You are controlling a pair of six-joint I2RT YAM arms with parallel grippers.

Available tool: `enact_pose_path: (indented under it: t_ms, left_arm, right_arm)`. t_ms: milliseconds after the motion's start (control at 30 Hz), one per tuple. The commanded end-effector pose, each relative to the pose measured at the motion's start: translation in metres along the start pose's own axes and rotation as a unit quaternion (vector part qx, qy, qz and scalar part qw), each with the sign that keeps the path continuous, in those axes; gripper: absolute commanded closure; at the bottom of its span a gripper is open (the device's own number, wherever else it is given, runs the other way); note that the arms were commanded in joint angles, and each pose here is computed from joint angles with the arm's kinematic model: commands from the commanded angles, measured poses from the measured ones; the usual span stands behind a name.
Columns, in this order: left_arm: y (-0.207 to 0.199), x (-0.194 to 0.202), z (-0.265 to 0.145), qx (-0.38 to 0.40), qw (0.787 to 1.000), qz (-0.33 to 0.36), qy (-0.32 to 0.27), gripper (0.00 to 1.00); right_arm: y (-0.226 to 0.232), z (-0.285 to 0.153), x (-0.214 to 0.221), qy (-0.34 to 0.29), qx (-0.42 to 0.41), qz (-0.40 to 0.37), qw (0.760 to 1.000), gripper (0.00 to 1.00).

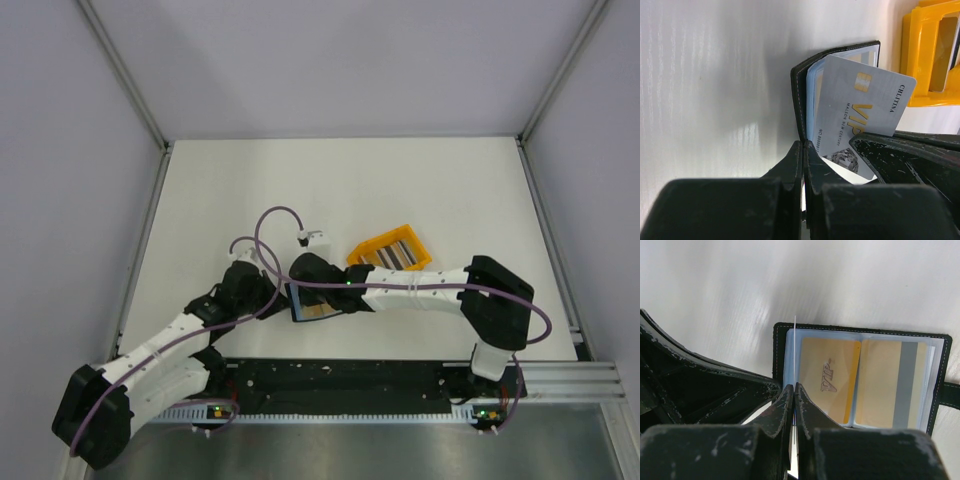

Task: Put the credit cards into the card holder
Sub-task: Turn over the card slot in the card holder.

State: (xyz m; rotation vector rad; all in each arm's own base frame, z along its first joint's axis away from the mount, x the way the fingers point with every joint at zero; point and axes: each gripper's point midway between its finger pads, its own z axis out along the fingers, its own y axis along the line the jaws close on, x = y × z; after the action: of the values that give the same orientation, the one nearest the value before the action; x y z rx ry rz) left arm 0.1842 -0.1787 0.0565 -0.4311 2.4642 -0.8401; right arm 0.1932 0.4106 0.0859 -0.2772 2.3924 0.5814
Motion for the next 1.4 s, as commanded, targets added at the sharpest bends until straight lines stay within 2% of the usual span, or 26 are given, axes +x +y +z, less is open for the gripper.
enact_pose_path:
  t_ms: [0,233,633,967,1100,1233,1367]
  left_arm:
    - [-0.015,-0.005,0.0,0.032,0.999,-0.006,-0.01,1.0]
    - [-0.015,-0.006,0.0,0.032,0.999,-0.003,-0.01,1.0]
    - [-0.02,-0.008,-0.001,0.038,0.999,-0.005,-0.011,1.0]
    - [-0.019,-0.007,-0.002,0.036,0.999,-0.004,-0.009,1.0]
    - [-0.019,-0.007,-0.002,0.037,0.999,-0.004,-0.009,1.0]
    - [-0.019,-0.007,-0.002,0.037,0.999,-0.004,-0.009,1.0]
    - [-0.02,-0.007,-0.002,0.038,0.999,-0.003,-0.009,1.0]
  right_arm:
    - [0.015,-0.007,-0.01,-0.017,-0.012,-0.004,1.0,1.0]
    - [0.018,-0.016,-0.022,-0.034,-0.022,0.001,0.999,1.0]
    - [0.006,0.0,-0.004,-0.012,0.012,-0.025,1.0,1.0]
    - [-0.003,-0.014,-0.02,-0.05,0.077,-0.072,0.993,1.0]
    - [-0.008,-0.012,-0.016,-0.041,0.094,-0.084,0.991,1.0]
    - [0.003,-0.015,-0.017,-0.038,0.074,-0.076,0.994,1.0]
    - [0.025,-0.021,-0.023,-0.047,0.015,-0.058,0.997,1.0]
